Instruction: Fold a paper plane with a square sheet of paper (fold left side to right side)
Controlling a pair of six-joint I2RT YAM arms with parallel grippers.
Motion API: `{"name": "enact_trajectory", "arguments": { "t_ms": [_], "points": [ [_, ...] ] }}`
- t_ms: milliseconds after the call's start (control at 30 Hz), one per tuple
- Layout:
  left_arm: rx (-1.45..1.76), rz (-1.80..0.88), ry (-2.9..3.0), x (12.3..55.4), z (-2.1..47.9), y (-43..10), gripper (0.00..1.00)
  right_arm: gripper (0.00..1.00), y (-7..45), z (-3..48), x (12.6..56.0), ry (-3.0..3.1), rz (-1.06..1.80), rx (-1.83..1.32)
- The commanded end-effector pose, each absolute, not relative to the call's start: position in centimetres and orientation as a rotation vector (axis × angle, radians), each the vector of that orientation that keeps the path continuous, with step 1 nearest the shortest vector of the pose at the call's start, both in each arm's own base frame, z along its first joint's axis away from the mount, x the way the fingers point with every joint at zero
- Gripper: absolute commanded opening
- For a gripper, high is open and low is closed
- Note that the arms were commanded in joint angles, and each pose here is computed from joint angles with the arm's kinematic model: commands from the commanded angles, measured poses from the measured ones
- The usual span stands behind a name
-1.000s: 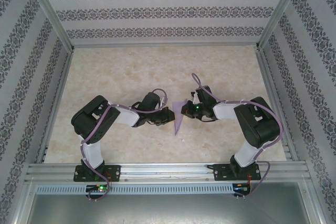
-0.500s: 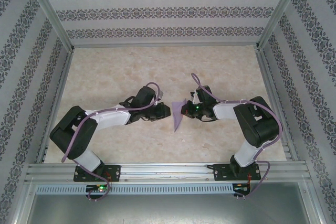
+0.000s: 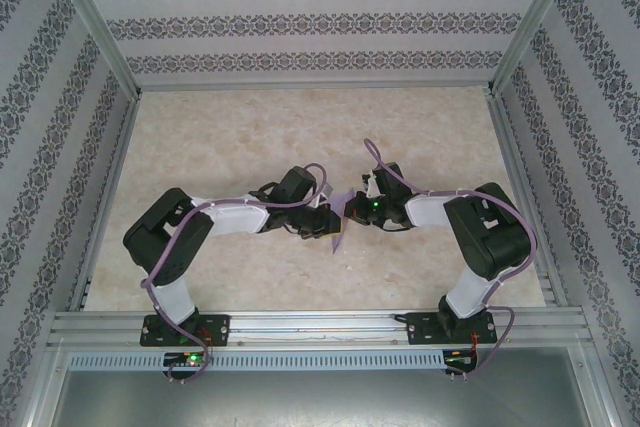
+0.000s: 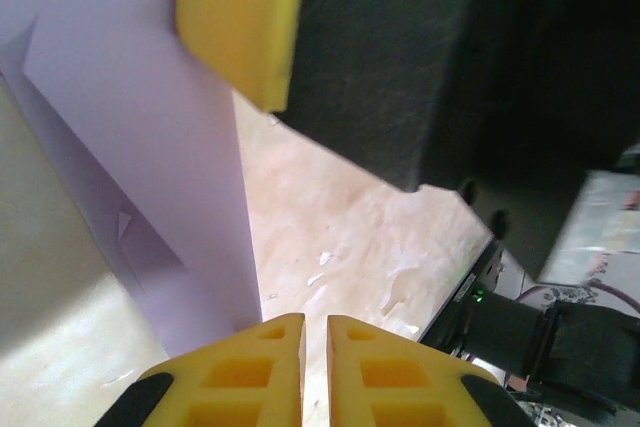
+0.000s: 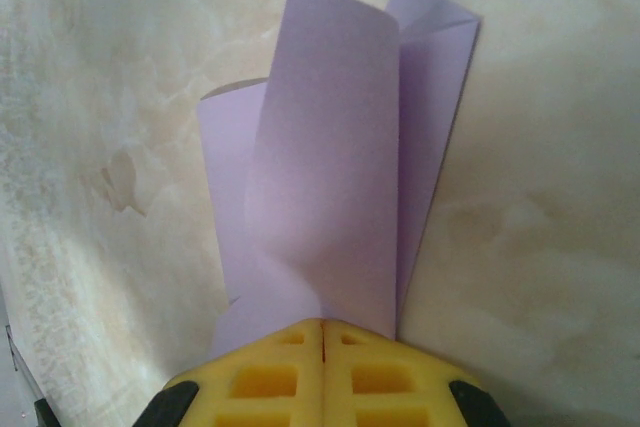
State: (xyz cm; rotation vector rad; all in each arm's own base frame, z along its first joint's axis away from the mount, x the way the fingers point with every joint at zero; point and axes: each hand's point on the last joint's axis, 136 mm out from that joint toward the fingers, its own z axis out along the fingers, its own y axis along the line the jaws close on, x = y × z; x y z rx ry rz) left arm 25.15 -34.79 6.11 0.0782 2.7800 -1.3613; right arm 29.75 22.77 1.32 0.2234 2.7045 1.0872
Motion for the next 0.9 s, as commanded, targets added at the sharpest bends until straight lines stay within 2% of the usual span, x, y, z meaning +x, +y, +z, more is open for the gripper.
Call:
{"name": "enact_trajectory", "arguments": {
  "t_ms": [0,300,867],
  "points": [
    [0.111,-1.414,2.774,24.8,6.6,-35.7,0.13,0.0,21.2,-3.6,26.0,2.91,0.913,0.271],
    [0.06,-1.356,2.85,23.7,3.8,-34.5,0.13,0.0,21.2,-3.5,25.9,2.914,0.908,0.267],
    [0.05,-1.347,2.893,23.0,2.2,-34.8,0.13,0.0,21.4,-3.6,25.9,2.924,0.902,0.259]
  ]
}}
